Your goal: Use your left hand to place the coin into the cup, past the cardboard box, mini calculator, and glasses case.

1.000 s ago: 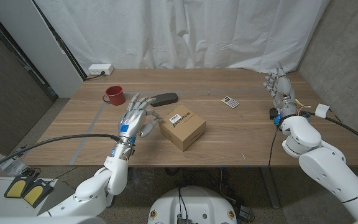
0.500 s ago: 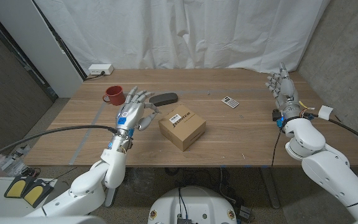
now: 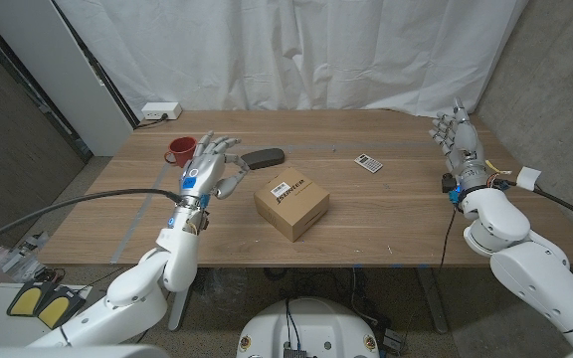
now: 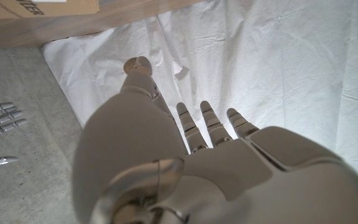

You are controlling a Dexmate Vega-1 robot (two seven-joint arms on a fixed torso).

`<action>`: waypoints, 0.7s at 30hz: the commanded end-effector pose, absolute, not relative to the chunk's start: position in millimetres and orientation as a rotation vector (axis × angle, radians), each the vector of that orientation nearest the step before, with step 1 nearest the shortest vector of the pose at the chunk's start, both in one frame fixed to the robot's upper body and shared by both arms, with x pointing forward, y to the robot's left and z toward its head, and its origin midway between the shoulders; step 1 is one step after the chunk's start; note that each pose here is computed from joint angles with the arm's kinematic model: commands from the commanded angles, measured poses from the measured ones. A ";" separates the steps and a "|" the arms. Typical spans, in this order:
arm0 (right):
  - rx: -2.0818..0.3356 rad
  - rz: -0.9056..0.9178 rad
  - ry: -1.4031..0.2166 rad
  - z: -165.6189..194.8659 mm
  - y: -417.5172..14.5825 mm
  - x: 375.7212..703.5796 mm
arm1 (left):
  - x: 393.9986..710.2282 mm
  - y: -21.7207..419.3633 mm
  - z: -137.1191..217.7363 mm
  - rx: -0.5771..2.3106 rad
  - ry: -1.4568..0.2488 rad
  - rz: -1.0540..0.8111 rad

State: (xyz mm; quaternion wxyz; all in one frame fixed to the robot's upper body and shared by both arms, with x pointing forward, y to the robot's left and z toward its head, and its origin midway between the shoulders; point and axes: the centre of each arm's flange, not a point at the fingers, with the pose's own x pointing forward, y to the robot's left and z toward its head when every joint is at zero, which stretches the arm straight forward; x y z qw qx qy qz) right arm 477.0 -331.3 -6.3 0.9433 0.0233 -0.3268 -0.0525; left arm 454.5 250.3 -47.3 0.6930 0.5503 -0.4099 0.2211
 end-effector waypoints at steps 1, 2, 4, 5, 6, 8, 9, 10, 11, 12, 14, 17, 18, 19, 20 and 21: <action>0.054 -0.095 -0.677 -5.7 -334.5 481.6 | 450.9 260.0 -23.2 1.232 -0.857 0.507; 0.055 -0.095 -0.679 -5.4 -334.9 481.9 | 450.2 260.9 -21.0 1.231 -0.850 0.513; 0.059 -0.098 -0.684 -4.9 -335.8 482.7 | 449.8 262.9 -16.9 1.234 -0.836 0.516; 0.064 -0.098 -0.688 -4.9 -336.2 483.4 | 449.9 263.9 -15.1 1.237 -0.830 0.515; 0.069 -0.096 -0.693 -5.2 -336.4 484.3 | 450.3 264.8 -13.3 1.243 -0.825 0.516; 0.074 -0.094 -0.697 -5.8 -336.6 486.2 | 451.3 266.3 -9.8 1.254 -0.816 0.524; 0.076 -0.092 -0.697 -6.1 -336.8 487.2 | 451.9 267.0 -7.8 1.254 -0.811 0.528; 0.080 -0.092 -0.697 -6.5 -337.1 488.1 | 452.4 267.7 -5.6 1.250 -0.806 0.532; 0.081 -0.092 -0.697 -6.6 -337.5 488.8 | 453.0 268.5 -3.4 1.246 -0.803 0.532; 0.081 -0.093 -0.699 -6.7 -338.0 489.3 | 454.0 269.6 -1.1 1.243 -0.800 0.532; 0.090 -0.094 -0.704 -7.1 -338.9 489.9 | 457.1 272.7 3.9 1.236 -0.791 0.528; 0.099 -0.100 -0.715 -7.2 -340.7 490.5 | 463.8 278.6 12.7 1.230 -0.771 0.518; 0.102 -0.101 -0.717 -6.9 -341.7 490.7 | 466.2 280.7 15.6 1.227 -0.764 0.519; 0.104 -0.105 -0.719 -6.1 -343.4 490.7 | 470.2 284.5 21.0 1.220 -0.751 0.521; 0.105 -0.107 -0.719 -5.8 -344.2 490.7 | 471.9 286.3 23.9 1.220 -0.747 0.526; 0.107 -0.110 -0.720 -5.7 -344.9 490.6 | 473.3 287.4 26.5 1.223 -0.746 0.531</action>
